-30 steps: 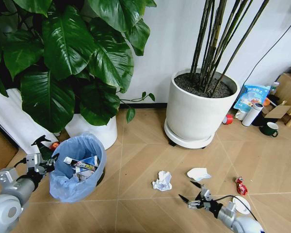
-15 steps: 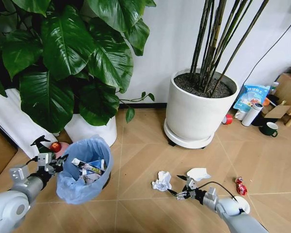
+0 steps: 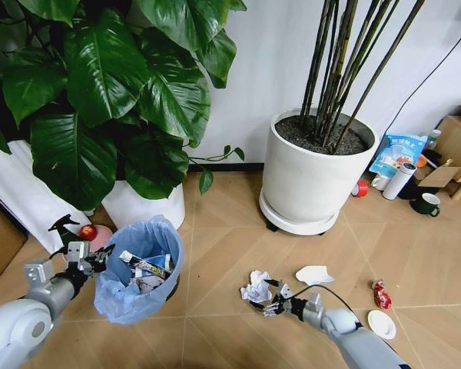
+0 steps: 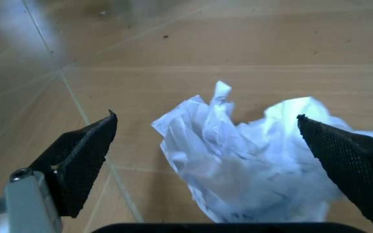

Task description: Pick up the trash bin and place the garbage on the floor into it.

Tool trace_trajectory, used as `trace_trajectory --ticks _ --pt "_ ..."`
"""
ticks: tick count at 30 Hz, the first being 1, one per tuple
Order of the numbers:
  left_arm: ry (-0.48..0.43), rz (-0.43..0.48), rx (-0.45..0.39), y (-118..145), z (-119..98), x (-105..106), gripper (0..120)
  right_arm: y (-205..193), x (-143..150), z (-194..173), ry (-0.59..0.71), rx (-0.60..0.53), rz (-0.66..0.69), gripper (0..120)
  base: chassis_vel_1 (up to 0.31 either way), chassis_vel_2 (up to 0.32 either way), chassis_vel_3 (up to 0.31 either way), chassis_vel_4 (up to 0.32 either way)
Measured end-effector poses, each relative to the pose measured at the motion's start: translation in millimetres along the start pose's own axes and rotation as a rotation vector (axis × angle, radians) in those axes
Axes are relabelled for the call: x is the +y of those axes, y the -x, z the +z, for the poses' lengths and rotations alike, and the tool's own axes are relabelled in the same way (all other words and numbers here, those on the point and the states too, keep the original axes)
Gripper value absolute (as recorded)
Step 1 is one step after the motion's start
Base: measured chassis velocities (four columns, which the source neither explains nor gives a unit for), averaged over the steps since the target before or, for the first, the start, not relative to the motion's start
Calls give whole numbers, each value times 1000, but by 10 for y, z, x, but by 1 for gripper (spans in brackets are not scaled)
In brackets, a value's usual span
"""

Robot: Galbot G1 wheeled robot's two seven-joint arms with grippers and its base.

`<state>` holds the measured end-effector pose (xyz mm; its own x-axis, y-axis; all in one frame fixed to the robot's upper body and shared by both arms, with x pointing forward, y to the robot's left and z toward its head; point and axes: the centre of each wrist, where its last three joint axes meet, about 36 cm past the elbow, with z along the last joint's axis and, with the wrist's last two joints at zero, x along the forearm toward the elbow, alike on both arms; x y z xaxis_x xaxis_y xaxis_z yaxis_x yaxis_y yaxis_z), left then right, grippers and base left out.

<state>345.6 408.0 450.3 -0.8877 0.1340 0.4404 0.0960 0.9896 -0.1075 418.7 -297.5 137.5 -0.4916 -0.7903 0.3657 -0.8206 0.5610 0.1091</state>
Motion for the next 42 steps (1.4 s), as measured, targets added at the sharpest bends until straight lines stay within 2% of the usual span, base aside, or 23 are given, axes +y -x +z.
trace_trajectory --ticks 5,6,7,12,14,16,23,24,25,28,30,31,42 --pt "-1 -1 -4 -3 -7 4 0 204 -52 -22 15 25 -2 98 0 0 0 0" --pt "-2 -2 -6 -6 -14 8 0 264 -95 -53 19 30 1 91 0 0 0 0" --pt "-2 -2 -6 -6 -14 8 0 264 -95 -53 19 30 1 91 0 0 0 0" --pt "-3 -3 -12 -14 -32 11 0 347 -228 -142 15 49 20 71 0 0 0 0" --pt "-3 -2 -14 -14 -39 8 0 341 -243 -148 15 53 21 67 0 0 0 0" --pt "-1 -2 -17 -17 -56 8 0 288 -266 -131 20 66 23 53 0 0 0 0" --pt "7 5 -15 -22 -68 -10 0 147 -268 -55 37 76 32 33 0 0 0 0" --pt "11 15 -10 -18 -60 -36 0 123 -254 -36 45 72 33 25 0 0 0 0" --pt "11 15 -10 -18 -60 -36 0 123 -254 -36 45 72 33 25 0 0 0 0" --pt "22 42 2 -12 -33 -129 0 87 -194 32 75 51 42 11 0 0 0 0" --pt "26 52 7 -13 -14 -167 0 71 -177 54 89 40 49 8 0 0 0 0" --pt "27 59 11 -13 -1 -193 0 57 -164 66 102 29 56 1 0 0 0 0" --pt "74 153 61 56 95 -466 0 -289 -189 -4 138 -69 119 0 0 0 0 0"
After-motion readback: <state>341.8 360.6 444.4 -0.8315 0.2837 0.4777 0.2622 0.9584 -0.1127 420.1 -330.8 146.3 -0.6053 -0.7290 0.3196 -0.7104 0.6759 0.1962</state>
